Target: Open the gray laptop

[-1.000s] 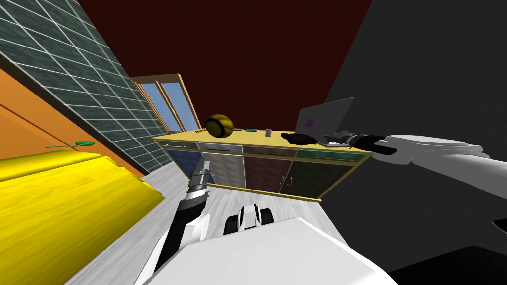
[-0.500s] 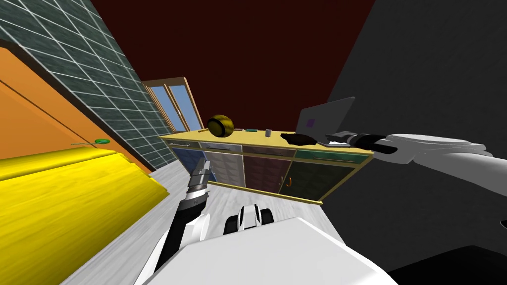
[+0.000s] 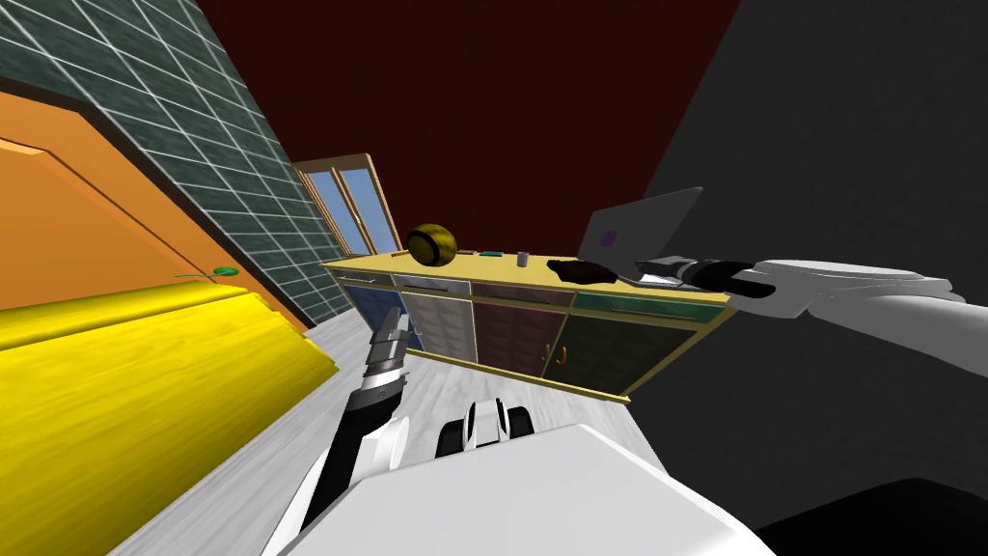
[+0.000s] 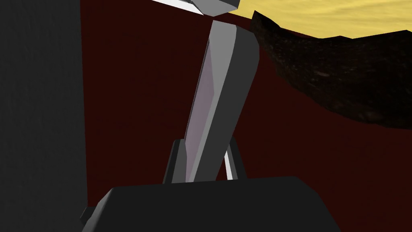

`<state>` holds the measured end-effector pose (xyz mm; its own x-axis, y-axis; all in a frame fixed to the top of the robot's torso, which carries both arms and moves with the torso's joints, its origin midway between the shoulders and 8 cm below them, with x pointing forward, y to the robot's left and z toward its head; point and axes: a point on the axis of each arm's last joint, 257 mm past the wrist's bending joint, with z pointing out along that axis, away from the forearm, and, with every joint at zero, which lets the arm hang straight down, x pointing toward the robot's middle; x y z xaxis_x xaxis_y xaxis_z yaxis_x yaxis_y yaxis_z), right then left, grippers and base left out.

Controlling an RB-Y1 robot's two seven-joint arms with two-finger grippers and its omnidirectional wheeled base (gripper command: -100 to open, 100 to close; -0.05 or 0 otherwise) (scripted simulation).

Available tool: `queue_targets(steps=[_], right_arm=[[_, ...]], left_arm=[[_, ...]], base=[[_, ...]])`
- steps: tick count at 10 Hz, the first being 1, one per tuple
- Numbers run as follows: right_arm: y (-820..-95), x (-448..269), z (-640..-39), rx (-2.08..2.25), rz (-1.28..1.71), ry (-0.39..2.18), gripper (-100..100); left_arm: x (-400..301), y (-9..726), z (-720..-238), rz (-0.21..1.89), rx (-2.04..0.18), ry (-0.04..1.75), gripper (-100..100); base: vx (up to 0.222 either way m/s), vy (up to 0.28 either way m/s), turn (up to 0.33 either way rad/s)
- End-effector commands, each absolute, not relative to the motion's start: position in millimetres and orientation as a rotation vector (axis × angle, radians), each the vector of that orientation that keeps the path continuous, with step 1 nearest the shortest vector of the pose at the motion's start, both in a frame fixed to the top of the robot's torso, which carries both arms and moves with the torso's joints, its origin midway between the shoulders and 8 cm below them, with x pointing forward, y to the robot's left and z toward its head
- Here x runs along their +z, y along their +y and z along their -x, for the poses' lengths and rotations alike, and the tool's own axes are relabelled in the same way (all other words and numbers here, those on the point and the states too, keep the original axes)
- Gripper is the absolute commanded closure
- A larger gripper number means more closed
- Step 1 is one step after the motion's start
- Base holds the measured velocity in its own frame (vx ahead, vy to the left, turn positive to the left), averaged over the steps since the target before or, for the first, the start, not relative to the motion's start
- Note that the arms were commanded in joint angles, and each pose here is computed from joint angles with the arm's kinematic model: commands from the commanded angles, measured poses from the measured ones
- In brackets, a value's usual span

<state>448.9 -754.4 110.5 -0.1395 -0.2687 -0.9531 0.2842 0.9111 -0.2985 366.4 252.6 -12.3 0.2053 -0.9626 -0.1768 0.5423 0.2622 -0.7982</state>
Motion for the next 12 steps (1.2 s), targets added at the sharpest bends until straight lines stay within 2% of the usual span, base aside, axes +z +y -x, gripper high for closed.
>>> queue_targets(steps=[1, 2, 5, 9, 11, 12], right_arm=[[-756.0, 113.1, -448.4, -0.430, -0.077, 1.635, 100], [-755.1, 113.4, -449.1, -0.445, -0.054, 1.636, 100], [-713.4, 117.4, -474.7, -0.341, -0.009, 1.620, 100], [-716.0, 115.2, -470.9, -0.346, -0.012, 1.626, 100], [-676.9, 112.5, -487.9, -0.254, 0.032, 1.624, 100], [-677.8, 110.5, -487.3, -0.255, 0.031, 1.629, 100]], left_arm=[[-12.3, 252.6, -366.4, 0.671, -1.166, 0.768, 0], [-12.3, 252.6, -366.4, 0.671, -1.166, 0.768, 0], [-12.5, 252.8, -366.3, 0.671, -1.165, 0.769, 0], [-12.3, 252.6, -366.4, 0.671, -1.166, 0.768, 0], [-12.5, 252.7, -366.3, 0.671, -1.165, 0.768, 0], [-12.5, 252.7, -366.3, 0.671, -1.165, 0.768, 0]], base=[[-0.011, -0.038, 0.051], [-0.007, -0.017, 0.019], [0.128, -0.061, -0.289], [-0.005, 0.002, 0.014], [0.158, -0.044, -0.413], [0.088, -0.034, -0.129]])
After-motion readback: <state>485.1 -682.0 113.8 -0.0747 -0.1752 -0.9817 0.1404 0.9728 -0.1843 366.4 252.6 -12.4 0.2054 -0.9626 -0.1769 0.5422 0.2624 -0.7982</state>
